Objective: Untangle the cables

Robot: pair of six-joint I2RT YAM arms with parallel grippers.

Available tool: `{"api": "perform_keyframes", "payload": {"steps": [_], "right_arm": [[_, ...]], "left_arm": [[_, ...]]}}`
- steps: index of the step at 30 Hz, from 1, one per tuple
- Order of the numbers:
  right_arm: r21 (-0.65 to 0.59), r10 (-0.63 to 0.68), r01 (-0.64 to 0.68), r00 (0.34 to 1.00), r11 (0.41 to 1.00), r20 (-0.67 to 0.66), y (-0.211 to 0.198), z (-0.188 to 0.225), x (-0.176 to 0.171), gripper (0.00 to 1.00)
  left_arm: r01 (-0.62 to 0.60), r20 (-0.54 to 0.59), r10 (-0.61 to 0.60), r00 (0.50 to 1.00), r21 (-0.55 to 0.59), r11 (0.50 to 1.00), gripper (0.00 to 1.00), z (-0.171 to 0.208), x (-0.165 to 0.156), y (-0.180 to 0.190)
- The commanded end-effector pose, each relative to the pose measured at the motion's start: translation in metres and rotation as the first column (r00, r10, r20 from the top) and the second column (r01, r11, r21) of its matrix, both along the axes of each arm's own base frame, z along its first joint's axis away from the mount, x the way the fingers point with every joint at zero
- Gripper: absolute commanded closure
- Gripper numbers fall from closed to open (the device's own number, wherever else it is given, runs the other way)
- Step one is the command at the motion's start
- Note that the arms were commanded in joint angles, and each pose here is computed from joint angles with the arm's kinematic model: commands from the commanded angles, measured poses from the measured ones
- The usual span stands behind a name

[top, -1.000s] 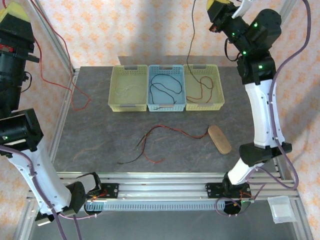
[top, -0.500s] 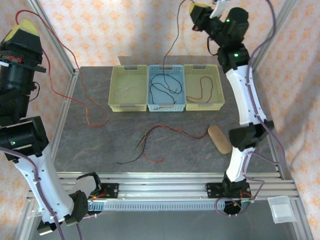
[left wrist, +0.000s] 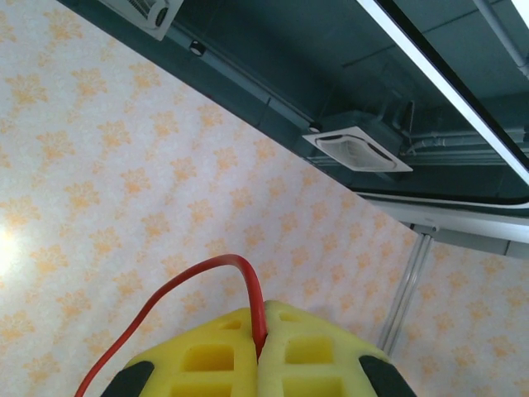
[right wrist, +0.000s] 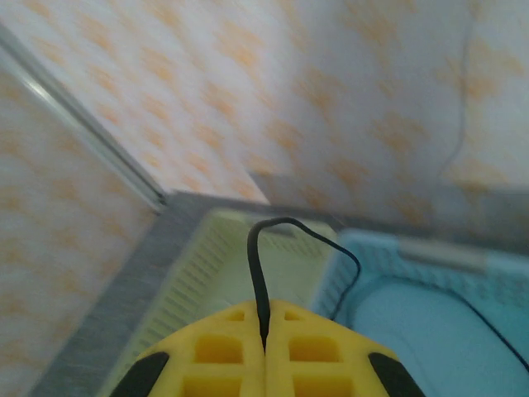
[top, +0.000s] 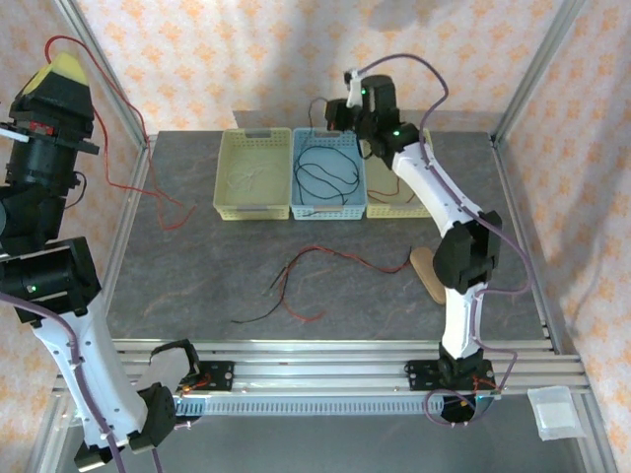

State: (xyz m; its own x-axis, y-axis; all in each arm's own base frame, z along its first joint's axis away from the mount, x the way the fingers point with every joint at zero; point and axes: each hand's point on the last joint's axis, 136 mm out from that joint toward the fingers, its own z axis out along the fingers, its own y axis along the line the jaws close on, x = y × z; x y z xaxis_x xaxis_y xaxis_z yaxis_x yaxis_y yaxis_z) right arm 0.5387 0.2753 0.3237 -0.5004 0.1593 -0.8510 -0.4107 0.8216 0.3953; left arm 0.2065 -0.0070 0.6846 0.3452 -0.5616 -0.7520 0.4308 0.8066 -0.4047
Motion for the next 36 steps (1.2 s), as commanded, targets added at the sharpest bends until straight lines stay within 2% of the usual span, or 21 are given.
{"api": "perform_keyframes", "payload": {"steps": [1,4,10,15,20,24,36], "right_arm": [[-0.049,-0.230,0.228,0.973,0.972,-0.030,-0.044,-0.012,0.003,1.00],[-0.102,-0.267,0.259,0.961,0.961,-0.072,-0.053,-0.041,0.001,1.00],[-0.190,-0.111,0.057,0.950,0.980,-0.290,-0.021,-0.120,0.002,1.00],[-0.233,-0.115,0.018,0.905,0.972,-0.410,-0.018,-0.179,0.000,1.00],[-0.269,-0.108,-0.032,0.866,0.963,-0.488,-0.017,-0.215,-0.005,1.00],[-0.276,-0.103,-0.042,0.865,0.960,-0.490,-0.016,-0.216,-0.006,1.00],[-0.239,-0.084,-0.011,0.920,0.971,-0.384,-0.018,-0.146,-0.007,0.42]], "left_arm": [[0.030,0.031,-0.031,0.999,0.027,0.999,1.00,0.004,-0.007,-0.009],[0.042,0.024,-0.043,0.999,0.022,0.999,1.00,0.001,-0.004,-0.009],[0.078,0.006,-0.078,0.997,0.023,0.997,1.00,-0.006,-0.002,-0.014],[0.087,-0.027,-0.087,0.996,0.031,0.996,1.00,-0.013,0.001,-0.017],[0.114,-0.046,-0.112,0.993,0.029,0.993,1.00,-0.017,0.006,-0.020],[0.122,-0.048,-0.120,0.992,0.029,0.992,1.00,-0.018,0.007,-0.021],[0.141,-0.082,-0.139,0.987,0.023,0.990,1.00,-0.026,0.015,-0.022]]}}
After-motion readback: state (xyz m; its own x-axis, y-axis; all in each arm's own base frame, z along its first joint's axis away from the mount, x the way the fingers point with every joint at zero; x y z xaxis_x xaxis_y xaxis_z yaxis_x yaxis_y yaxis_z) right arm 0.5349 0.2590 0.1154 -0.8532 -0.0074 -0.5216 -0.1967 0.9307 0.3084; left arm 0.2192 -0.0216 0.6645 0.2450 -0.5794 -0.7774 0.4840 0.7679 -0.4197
